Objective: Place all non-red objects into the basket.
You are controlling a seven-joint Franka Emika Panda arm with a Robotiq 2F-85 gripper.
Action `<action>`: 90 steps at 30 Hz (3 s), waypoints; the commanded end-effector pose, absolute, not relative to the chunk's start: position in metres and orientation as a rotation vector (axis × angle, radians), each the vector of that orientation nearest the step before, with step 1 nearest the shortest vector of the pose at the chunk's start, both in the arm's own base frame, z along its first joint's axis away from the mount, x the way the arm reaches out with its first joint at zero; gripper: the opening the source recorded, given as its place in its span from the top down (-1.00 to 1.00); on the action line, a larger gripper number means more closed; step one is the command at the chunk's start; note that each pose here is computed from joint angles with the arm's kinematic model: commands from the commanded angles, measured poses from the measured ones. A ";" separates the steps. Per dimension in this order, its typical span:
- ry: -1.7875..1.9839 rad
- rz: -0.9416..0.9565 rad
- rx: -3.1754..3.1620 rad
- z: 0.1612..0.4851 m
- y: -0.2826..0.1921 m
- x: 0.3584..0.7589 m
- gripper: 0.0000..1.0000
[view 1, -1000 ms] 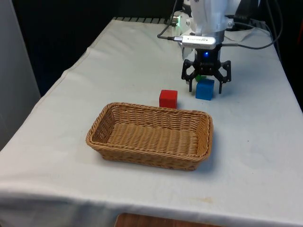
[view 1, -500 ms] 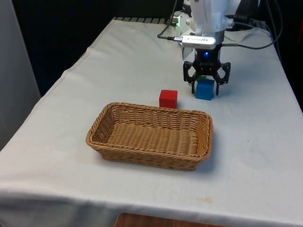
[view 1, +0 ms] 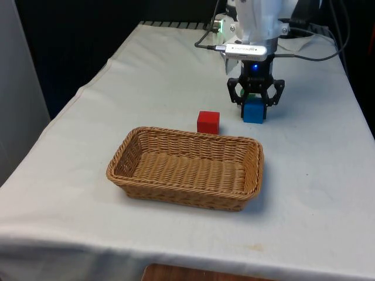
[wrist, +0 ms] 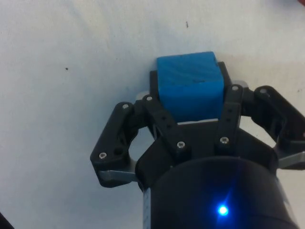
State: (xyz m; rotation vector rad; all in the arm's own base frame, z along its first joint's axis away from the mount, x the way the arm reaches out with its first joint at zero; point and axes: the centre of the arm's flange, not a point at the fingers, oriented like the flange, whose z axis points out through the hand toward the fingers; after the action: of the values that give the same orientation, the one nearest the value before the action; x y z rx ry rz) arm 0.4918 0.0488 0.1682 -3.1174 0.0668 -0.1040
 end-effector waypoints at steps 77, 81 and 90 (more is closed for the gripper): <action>0.100 -0.225 -3.090 0.258 -0.026 0.699 0.96; 0.102 -0.224 -3.095 0.246 -0.028 0.705 0.96; 0.107 -0.216 -3.111 0.216 -0.030 0.713 0.96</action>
State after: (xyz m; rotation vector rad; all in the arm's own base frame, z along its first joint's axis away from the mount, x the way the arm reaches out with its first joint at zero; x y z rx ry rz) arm 0.7121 -0.0297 0.2153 -3.1196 0.1099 -0.2114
